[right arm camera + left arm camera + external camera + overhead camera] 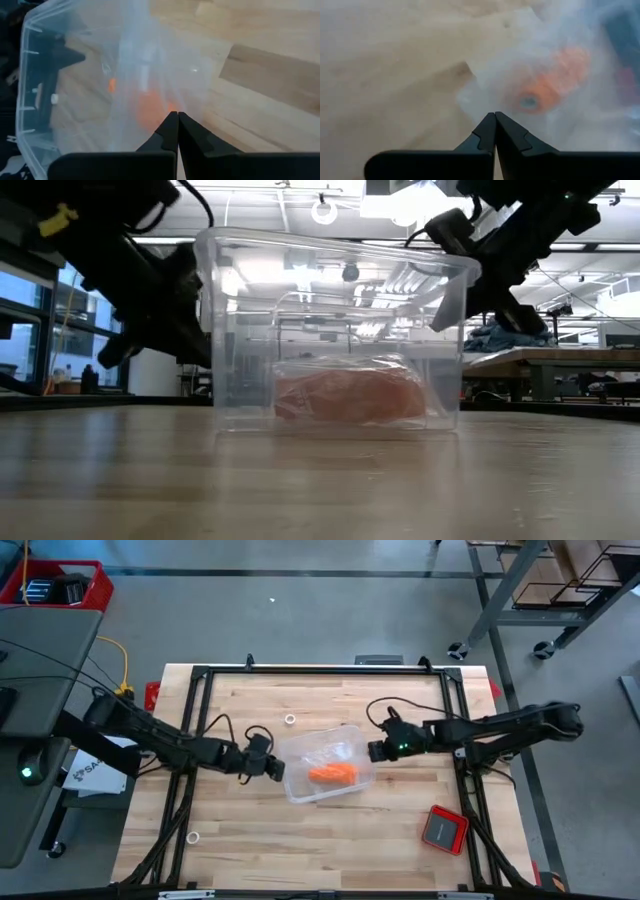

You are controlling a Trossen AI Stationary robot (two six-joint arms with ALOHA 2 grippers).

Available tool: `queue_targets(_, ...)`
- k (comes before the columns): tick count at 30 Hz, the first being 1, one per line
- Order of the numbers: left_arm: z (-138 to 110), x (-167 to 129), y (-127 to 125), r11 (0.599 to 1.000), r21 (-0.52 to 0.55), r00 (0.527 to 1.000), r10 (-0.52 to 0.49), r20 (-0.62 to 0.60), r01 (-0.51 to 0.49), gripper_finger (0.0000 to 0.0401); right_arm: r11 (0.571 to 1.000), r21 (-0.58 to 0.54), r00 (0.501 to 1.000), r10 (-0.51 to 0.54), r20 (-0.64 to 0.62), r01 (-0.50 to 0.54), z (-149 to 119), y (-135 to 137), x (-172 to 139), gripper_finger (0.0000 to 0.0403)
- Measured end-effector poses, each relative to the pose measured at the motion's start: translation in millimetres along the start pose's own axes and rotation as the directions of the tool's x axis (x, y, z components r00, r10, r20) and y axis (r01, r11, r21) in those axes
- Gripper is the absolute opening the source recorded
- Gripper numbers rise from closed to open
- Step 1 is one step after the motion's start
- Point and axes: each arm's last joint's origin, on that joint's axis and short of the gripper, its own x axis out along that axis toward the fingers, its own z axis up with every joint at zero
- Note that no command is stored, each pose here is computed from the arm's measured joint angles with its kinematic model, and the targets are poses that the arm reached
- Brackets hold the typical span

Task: Roll bandage
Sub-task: Move the transparent bin to the center of the table

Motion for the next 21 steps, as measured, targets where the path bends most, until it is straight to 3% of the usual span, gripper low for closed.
queue_targets(16, 38, 7, 11, 0.997, 0.057, 0.996, 0.038, 0.084, -0.043, 0.0, 0.995, 0.087, 0.999, 0.041, -0.007, -0.04, -38, 15, 3, 0.0)
queue_targets(21, 50, 0, 13, 0.986, 0.162, 0.994, 0.024, 0.11, -0.042, 0.0, 0.993, 0.106, 0.998, 0.055, 0.005, -0.055, -44, 17, 2, 0.0)
